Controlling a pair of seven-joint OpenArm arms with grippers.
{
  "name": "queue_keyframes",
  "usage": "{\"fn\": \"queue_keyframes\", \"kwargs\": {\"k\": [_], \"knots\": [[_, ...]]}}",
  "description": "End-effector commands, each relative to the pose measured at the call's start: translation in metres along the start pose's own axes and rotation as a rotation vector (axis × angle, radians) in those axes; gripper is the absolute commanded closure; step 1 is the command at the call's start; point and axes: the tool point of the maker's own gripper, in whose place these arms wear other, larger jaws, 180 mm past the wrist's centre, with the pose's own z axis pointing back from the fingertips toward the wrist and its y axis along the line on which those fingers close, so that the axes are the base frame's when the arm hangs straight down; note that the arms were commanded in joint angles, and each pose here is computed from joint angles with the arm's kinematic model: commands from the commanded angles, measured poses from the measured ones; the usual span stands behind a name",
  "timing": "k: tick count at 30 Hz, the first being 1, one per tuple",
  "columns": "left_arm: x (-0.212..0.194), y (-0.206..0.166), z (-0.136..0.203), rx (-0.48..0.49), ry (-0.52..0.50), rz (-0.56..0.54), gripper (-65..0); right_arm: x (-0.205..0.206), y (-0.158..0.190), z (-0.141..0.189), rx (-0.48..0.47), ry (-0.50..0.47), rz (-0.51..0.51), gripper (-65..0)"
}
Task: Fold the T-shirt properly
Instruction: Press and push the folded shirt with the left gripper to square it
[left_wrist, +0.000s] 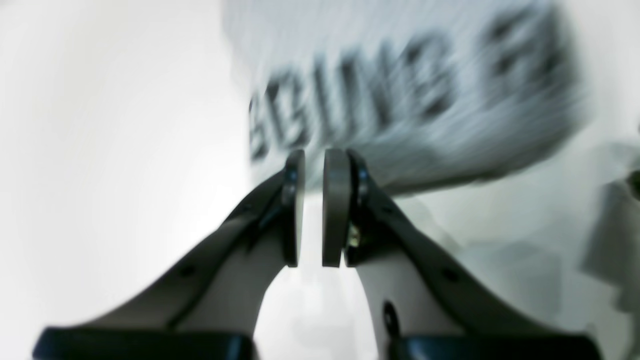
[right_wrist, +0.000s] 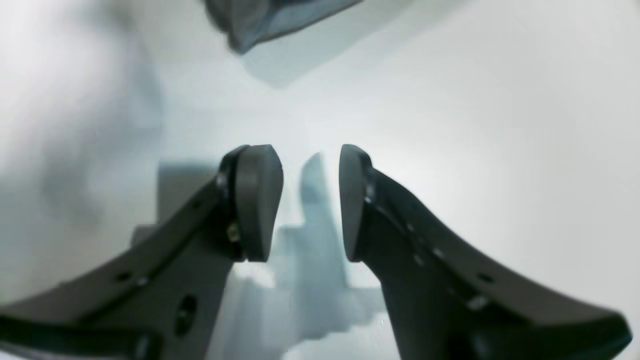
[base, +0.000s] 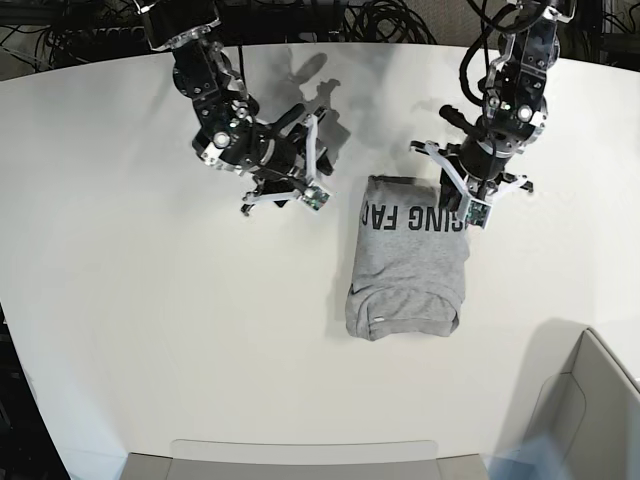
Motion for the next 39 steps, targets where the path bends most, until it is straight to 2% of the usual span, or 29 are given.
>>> {"fn": "queue_keyframes", "kwargs": {"k": [1,5,9,18,26,30,34,39], "knots": [[0.017,0.006,0.007,0.024,-0.059,-0.010,-6.2,0.020,-0.015,0.012,-0.044,-0.071,0.004,-22.1],[0.043,-0.008,0.007,0.001,-0.164,0.039,-6.2,0.019,-0.055,0.044,-0.177,-0.116,-0.066,-22.1],[0.065,-0.014,-0.017,-0.008,-0.242,0.115,-6.2,0.001,-0.079,0.061,-0.257,-0.105,-0.124,-22.1],[0.088,0.009,-0.078,0.043,-0.318,0.209,-6.2,-0.028,-0.067,0.072,-0.265,-0.061,-0.170,-22.1],[0.055,0.011,-0.105,0.055,-0.222,0.248,-6.2,-0.031,-0.061,0.073,-0.258,-0.055,-0.174,-22.1],[0.004,0.013,-0.120,0.073,-0.095,0.271,-6.2,-0.030,-0.062,0.073,-0.259,-0.058,-0.173,-22.1],[-0.030,0.019,-0.122,0.093,-0.020,0.285,-6.2,-0.030,-0.062,0.073,-0.259,-0.058,-0.173,-22.1],[-0.050,0.062,-0.107,0.167,0.015,0.239,-6.2,-0.029,-0.063,0.073,-0.261,-0.060,-0.172,-22.1]]}}
